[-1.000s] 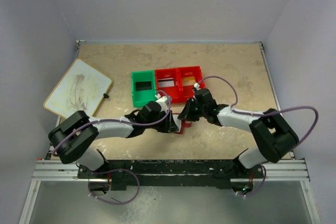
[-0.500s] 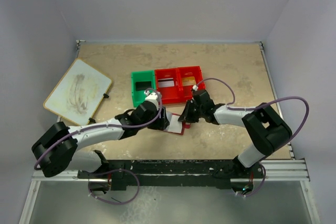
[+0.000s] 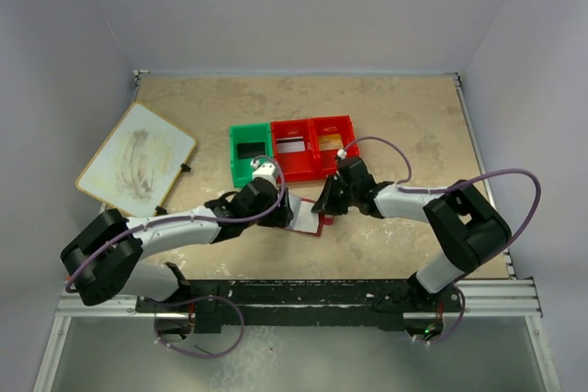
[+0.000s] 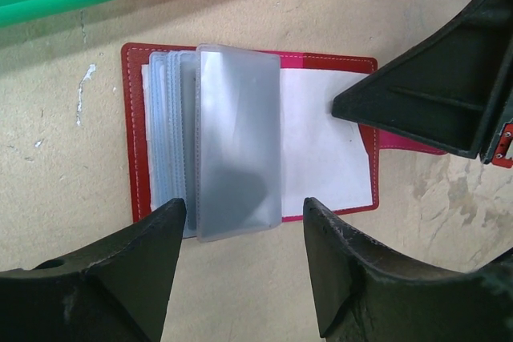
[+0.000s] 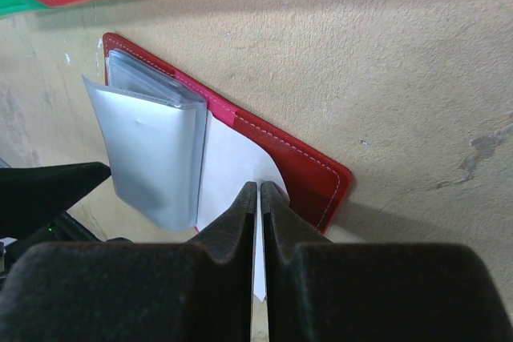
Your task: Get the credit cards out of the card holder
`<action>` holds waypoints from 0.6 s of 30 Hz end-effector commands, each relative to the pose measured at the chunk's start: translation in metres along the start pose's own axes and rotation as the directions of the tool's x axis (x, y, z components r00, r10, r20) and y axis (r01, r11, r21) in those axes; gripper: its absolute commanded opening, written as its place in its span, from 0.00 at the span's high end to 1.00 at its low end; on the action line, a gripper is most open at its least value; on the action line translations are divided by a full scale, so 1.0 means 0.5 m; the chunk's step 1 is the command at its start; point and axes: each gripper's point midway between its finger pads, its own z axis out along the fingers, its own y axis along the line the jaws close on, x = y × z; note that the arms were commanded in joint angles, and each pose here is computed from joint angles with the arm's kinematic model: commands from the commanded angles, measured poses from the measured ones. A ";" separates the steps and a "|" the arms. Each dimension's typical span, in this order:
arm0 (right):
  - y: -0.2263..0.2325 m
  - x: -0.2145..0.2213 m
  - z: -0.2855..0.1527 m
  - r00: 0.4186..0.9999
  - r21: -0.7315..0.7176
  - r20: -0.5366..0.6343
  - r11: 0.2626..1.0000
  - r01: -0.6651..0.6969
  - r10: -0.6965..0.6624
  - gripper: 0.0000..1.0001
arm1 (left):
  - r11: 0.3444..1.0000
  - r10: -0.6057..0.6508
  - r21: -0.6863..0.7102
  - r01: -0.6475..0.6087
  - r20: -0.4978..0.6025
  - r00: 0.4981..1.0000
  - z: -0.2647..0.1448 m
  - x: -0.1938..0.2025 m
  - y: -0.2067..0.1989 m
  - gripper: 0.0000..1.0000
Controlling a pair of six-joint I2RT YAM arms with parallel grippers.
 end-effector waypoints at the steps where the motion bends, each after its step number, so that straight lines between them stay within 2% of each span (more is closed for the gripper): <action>1: -0.045 0.016 0.008 1.000 0.085 -0.008 0.996 0.013 -0.012 0.92 | 0.998 -0.037 0.052 0.036 0.018 0.999 0.008 -0.010 -0.026 0.42; 11: -0.031 0.004 -0.002 1.000 0.066 0.011 0.998 0.017 -0.018 0.91 | 0.997 -0.021 0.075 0.022 -0.016 1.000 0.021 -0.001 -0.039 0.42; 18: -0.031 0.004 -0.004 1.000 0.065 0.016 0.998 0.012 -0.013 0.91 | 0.985 -0.028 0.168 0.028 0.000 1.000 0.007 -0.020 -0.080 0.43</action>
